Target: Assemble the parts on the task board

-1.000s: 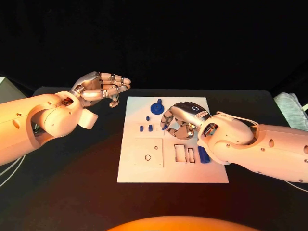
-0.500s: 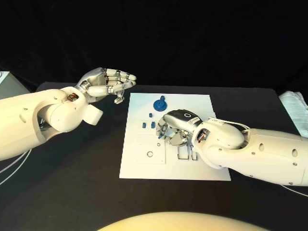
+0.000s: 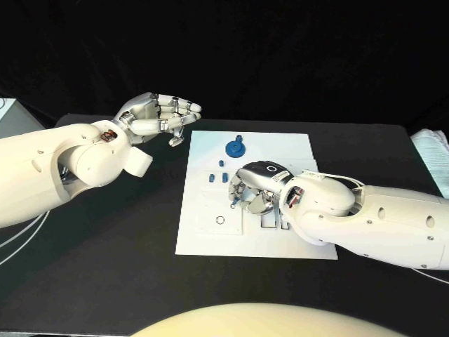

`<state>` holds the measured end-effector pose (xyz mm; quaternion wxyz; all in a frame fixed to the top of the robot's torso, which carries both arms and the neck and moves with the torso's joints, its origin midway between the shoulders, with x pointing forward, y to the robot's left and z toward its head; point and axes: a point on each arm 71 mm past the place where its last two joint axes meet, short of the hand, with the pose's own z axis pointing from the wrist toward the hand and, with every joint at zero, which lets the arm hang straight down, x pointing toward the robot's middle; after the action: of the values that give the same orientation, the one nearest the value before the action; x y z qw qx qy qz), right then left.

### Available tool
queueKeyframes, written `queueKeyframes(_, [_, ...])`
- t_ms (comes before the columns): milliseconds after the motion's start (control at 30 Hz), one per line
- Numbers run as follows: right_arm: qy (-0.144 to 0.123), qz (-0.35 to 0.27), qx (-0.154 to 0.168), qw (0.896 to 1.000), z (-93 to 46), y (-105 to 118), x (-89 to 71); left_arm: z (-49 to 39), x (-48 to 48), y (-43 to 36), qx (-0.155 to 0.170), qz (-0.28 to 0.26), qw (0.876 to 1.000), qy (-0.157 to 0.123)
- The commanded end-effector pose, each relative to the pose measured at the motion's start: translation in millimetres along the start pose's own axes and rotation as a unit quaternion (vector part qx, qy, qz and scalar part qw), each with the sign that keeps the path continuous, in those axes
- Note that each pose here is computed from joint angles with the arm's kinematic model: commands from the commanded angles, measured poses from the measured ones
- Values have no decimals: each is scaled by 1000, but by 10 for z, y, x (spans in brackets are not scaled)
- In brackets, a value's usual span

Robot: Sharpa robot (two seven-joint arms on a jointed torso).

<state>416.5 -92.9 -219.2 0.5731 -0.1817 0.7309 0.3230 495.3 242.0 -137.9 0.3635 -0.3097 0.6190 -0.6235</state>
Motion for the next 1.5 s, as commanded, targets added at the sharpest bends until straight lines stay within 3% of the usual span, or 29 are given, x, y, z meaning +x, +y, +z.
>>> queueKeyframes(33, [11, -15, 2, 1000, -2, 11, 22, 6, 17, -6, 2, -6, 1000, 8])
queueKeyframes(800, [14, -19, -1, 1000, 16, 43, 52, 1, 11, -4, 0, -6, 1000, 8])
queueKeyframes(1233, [45, -36, 4, 998, 45, 52, 147, -5, 16, -5, -1, -7, 1000, 9])
queueKeyframes(1500, [44, -43, 2, 998, 62, 75, 166, -6, 18, -5, -2, -7, 1000, 10])
